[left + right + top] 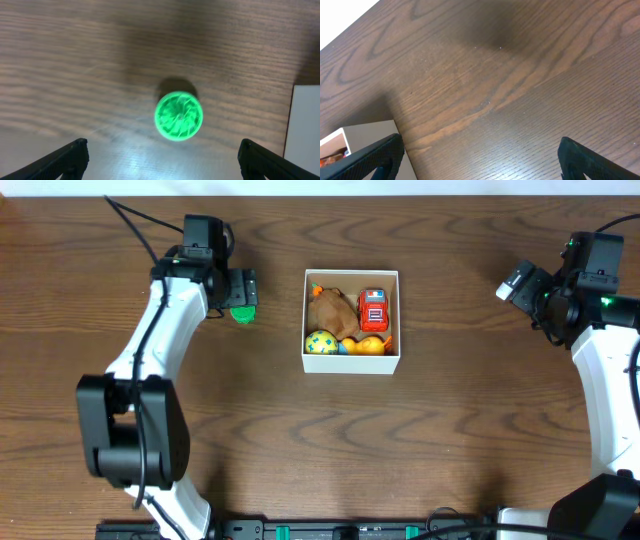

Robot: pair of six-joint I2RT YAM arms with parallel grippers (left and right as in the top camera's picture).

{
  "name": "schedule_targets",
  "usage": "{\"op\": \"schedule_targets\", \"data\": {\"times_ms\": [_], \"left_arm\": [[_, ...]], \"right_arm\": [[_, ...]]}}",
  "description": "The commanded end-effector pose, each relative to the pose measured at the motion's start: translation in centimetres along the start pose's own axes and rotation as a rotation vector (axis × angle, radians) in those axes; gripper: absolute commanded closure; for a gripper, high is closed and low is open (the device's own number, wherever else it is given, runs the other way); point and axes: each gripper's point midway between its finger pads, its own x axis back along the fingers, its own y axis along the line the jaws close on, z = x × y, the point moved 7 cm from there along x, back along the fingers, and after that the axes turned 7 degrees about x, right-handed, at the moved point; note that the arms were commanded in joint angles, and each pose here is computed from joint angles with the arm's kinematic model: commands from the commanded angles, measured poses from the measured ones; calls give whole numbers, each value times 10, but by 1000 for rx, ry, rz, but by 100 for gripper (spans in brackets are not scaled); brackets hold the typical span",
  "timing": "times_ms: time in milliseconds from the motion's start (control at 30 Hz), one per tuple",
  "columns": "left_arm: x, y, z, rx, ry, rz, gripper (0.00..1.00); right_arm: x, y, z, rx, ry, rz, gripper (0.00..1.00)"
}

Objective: Pack container
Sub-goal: 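Lower the left gripper over the green spiky ball and grasp it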

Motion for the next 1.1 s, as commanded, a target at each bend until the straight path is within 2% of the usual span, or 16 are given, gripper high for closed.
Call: {"op": "schedule_targets", "data": {"times_ms": [0,333,500,667,1067], "left_arm": [[-17,-3,4,-3,34,22,5],[-72,2,27,-5,152,-14,5],[-75,1,24,-18,131,-8,6],[-76,0,19,-25,105,1,16],[-77,-2,19,-27,100,4,16]], "right_arm": [[2,-1,-3,-16,-6,-1,1],[2,-1,-3,-16,-6,-1,1],[2,-1,-3,-16,-6,-1,1],[2,-1,-3,-16,-7,-1,1],[2,-1,-3,-16,-6,-1,1]]}}
